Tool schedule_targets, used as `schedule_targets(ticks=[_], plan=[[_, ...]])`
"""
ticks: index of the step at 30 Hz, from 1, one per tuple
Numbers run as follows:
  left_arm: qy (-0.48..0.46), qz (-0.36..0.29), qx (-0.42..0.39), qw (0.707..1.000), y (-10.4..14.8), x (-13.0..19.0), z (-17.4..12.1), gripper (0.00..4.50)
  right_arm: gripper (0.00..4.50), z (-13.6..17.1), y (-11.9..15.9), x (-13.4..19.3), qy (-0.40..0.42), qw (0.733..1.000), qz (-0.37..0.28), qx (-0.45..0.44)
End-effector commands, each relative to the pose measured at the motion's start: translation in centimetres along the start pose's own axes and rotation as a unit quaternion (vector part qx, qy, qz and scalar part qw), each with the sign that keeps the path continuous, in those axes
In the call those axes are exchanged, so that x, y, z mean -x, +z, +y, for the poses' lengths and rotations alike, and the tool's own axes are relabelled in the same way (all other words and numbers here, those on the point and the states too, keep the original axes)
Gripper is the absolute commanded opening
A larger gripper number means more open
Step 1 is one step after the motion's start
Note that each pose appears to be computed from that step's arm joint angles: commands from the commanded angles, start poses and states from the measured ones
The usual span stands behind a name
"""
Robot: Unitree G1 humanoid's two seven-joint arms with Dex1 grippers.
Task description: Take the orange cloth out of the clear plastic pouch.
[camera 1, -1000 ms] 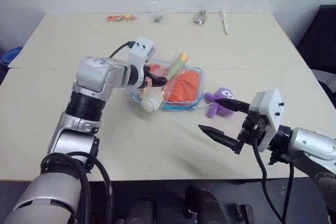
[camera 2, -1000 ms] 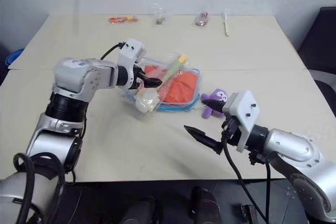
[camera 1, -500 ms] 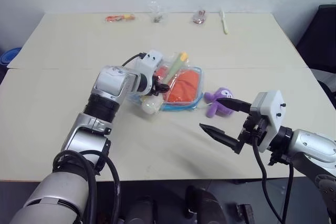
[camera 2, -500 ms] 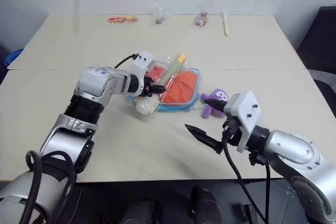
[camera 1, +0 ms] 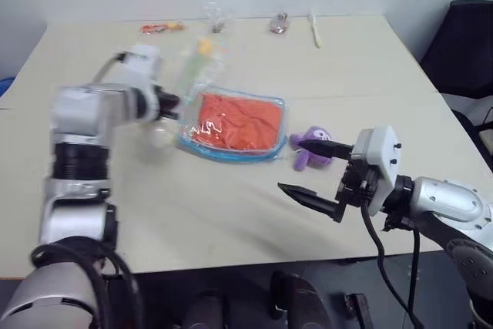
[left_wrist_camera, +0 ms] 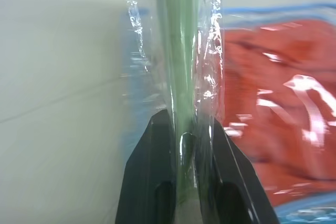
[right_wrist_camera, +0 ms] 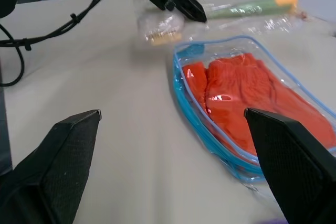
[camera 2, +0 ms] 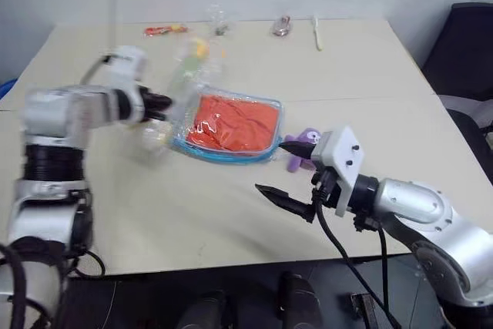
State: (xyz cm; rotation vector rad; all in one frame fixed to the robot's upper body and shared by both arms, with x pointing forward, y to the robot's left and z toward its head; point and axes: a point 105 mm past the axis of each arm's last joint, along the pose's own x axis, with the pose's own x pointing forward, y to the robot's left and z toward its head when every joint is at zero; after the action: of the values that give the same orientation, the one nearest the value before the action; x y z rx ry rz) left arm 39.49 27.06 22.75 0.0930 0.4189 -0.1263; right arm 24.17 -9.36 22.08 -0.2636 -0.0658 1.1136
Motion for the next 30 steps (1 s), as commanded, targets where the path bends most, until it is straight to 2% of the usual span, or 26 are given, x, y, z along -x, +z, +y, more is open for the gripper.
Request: schedule_targets(ticks=[1,4,7,9,10,12,16,18,21,23,26,28,30], plan=[[0.144,0.012,0.034,0.989,-3.3,4.2,8.4,0.19,4.50,0.2,0.6,-0.7,0.045,0.999,-0.016,0.015],[0.215,0.032,0.065,0.974,-6.5,7.6,12.7,0.19,4.50,0.2,0.7,-1.2,0.075,0.997,-0.019,0.016],[0.239,0.034,0.069,0.968,-7.9,9.2,14.1,0.19,4.50,0.3,0.8,-1.5,0.098,0.995,-0.023,0.015],[0.249,0.046,0.065,0.965,-9.4,10.1,14.4,0.92,4.50,0.5,0.8,-1.7,0.123,0.992,-0.024,0.014],[0.255,0.050,0.072,0.963,-10.2,10.6,14.6,1.10,4.50,0.5,0.8,-1.8,0.131,0.991,-0.023,0.015],[0.270,0.056,0.076,0.958,-11.1,11.4,14.9,1.76,4.50,0.3,0.8,-2.0,0.139,0.990,-0.023,0.017],[0.303,0.062,0.052,0.949,-11.8,13.3,16.3,2.98,4.50,0.0,0.9,-2.1,0.142,0.989,-0.024,0.018],[0.298,0.037,0.039,0.953,-10.6,14.0,16.5,3.55,4.50,0.0,0.8,-2.1,0.142,0.989,-0.023,0.017],[0.234,-0.051,0.008,0.971,-6.0,14.6,15.4,4.35,4.50,-0.2,0.7,-1.8,0.132,0.991,-0.020,0.016],[0.172,-0.101,-0.065,0.978,-2.8,15.0,13.6,4.35,4.50,-0.4,0.7,-1.6,0.122,0.992,-0.020,0.013],[0.023,-0.149,-0.183,0.971,1.1,14.4,8.0,4.35,4.50,-0.7,0.6,-1.1,0.100,0.995,-0.017,0.011],[-0.080,-0.149,-0.271,0.947,1.9,13.3,3.6,4.35,4.50,-1.0,0.4,-0.7,0.078,0.997,-0.011,0.011],[-0.149,-0.137,-0.330,0.922,1.6,11.9,0.7,4.35,4.50,-1.3,0.2,-0.4,0.059,0.998,-0.007,0.010]])
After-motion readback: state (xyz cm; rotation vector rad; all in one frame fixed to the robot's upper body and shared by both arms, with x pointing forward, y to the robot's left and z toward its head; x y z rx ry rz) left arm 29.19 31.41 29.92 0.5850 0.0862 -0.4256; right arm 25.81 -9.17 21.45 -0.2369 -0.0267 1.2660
